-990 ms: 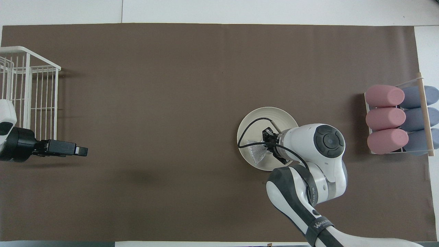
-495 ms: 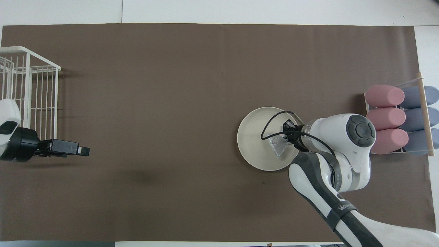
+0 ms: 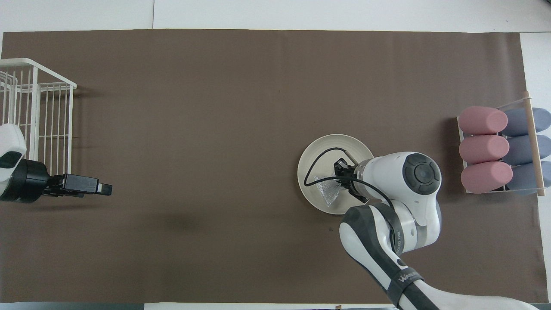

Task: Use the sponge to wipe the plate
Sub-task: 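Rub the sponge across the plate surface with the right gripper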

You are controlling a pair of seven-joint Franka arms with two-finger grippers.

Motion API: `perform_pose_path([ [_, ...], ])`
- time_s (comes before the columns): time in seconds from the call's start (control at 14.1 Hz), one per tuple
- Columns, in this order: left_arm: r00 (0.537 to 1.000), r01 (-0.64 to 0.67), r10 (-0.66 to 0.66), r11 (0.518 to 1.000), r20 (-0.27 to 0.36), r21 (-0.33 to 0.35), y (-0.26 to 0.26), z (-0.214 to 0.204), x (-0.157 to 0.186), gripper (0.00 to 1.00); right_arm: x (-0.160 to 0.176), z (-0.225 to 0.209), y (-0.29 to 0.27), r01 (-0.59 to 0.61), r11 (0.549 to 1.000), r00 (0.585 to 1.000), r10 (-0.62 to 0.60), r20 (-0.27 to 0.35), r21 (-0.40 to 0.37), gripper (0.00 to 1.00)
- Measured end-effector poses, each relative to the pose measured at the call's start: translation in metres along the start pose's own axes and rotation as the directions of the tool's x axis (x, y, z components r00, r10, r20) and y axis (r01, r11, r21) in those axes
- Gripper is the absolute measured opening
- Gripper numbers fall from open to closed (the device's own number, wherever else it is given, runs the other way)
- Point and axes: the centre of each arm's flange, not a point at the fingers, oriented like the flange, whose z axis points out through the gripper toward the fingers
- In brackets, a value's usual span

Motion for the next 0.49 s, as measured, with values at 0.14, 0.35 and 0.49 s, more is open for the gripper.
perform_pose_path([
  [0.14,1.0,0.003,-0.003,1.0,0.0,0.001,0.001,0.0,0.0,1.0,0.01,-0.001,0.002,-0.001,1.0,1.0,0.001,-0.003,0.002,0.07],
  [0.35,0.999,0.034,-0.034,0.999,-0.001,0.001,0.001,0.0,0.0,1.0,0.05,-0.008,0.01,0.056,0.998,0.998,-0.055,-0.014,0.011,0.07],
  [0.49,0.999,0.043,-0.043,0.999,0.0,0.002,0.002,0.001,0.0,1.0,0.086,-0.013,0.021,0.099,0.995,0.995,-0.098,-0.025,0.016,0.07],
])
